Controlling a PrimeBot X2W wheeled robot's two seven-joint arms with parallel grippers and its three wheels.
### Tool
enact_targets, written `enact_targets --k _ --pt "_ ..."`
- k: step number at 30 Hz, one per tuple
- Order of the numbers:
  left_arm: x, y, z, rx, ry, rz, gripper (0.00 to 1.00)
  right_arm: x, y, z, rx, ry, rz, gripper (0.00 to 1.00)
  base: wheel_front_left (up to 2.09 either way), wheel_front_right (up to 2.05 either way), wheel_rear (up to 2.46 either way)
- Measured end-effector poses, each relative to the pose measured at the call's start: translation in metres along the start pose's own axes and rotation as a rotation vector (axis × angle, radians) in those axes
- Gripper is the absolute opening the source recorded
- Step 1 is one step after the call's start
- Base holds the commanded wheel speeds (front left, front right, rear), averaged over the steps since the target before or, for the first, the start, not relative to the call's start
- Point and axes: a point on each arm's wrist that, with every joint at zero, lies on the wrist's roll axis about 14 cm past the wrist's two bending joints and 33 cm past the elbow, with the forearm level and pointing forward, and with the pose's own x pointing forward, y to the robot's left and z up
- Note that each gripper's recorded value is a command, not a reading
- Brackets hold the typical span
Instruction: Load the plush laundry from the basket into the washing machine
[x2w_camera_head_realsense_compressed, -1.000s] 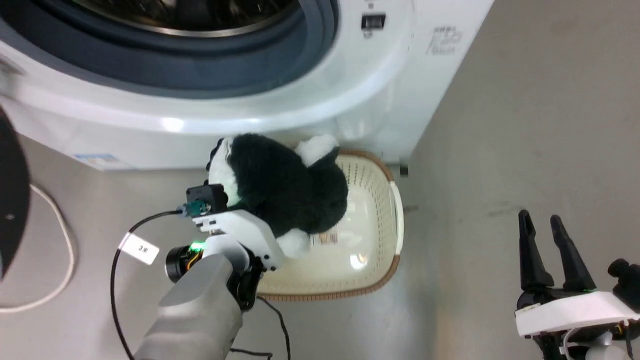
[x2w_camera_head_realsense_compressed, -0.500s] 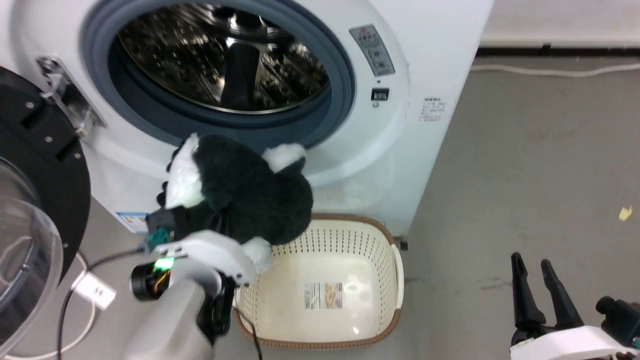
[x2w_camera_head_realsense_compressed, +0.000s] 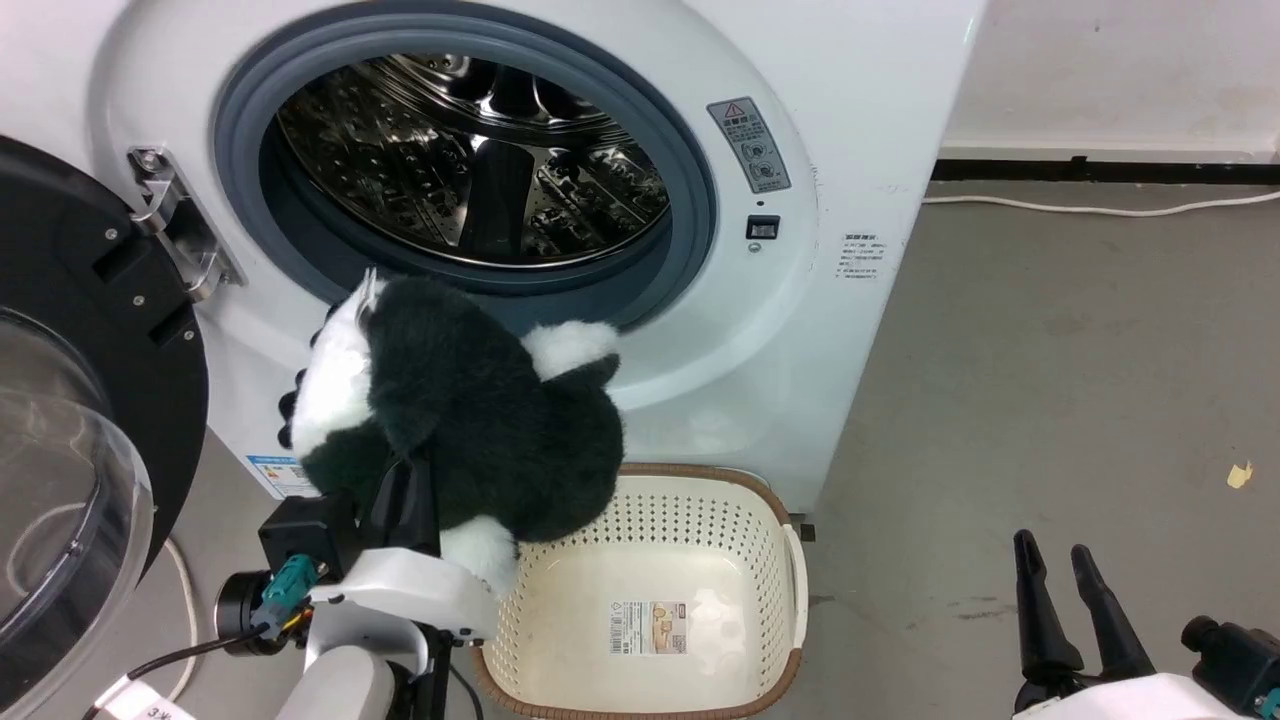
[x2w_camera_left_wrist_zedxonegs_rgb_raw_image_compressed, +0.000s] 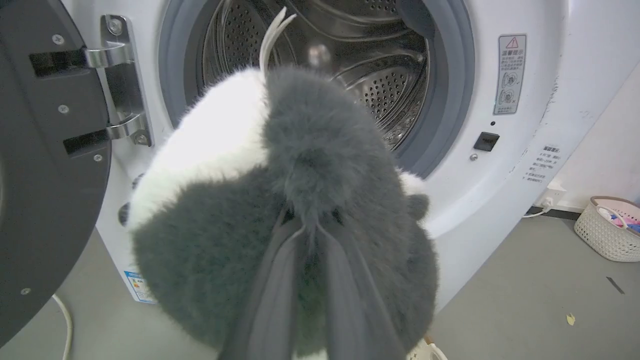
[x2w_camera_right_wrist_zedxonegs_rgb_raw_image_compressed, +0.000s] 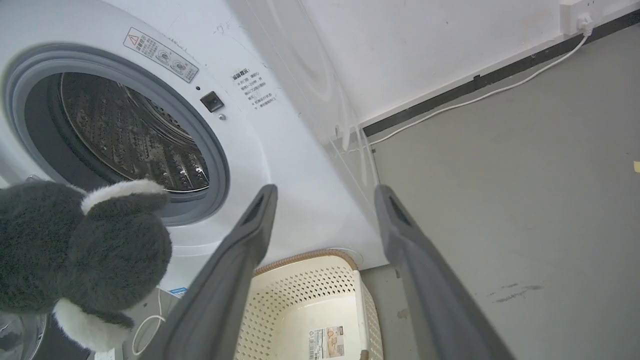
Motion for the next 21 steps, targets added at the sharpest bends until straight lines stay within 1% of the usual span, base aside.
enact_targets --k 7,16,21 --pt "0.007 0.002 -0.011 0.006 0.032 -0.017 0.0 0.002 -0.005 -0.004 0.005 0.011 -0.013 1.0 0.0 0.0 0.0" --pt "0.056 0.0 -0.002 0.01 0.008 -0.044 0.0 0.009 -0.02 -0.011 0.0 0.037 -0.052 1.0 0.0 0.0 0.0" --pt "0.085 0.004 0.002 -0.003 -0.004 -0.031 0.0 0.018 -0.027 -0.017 -0.007 0.057 -0.068 1.0 0.0 0.0 0.0"
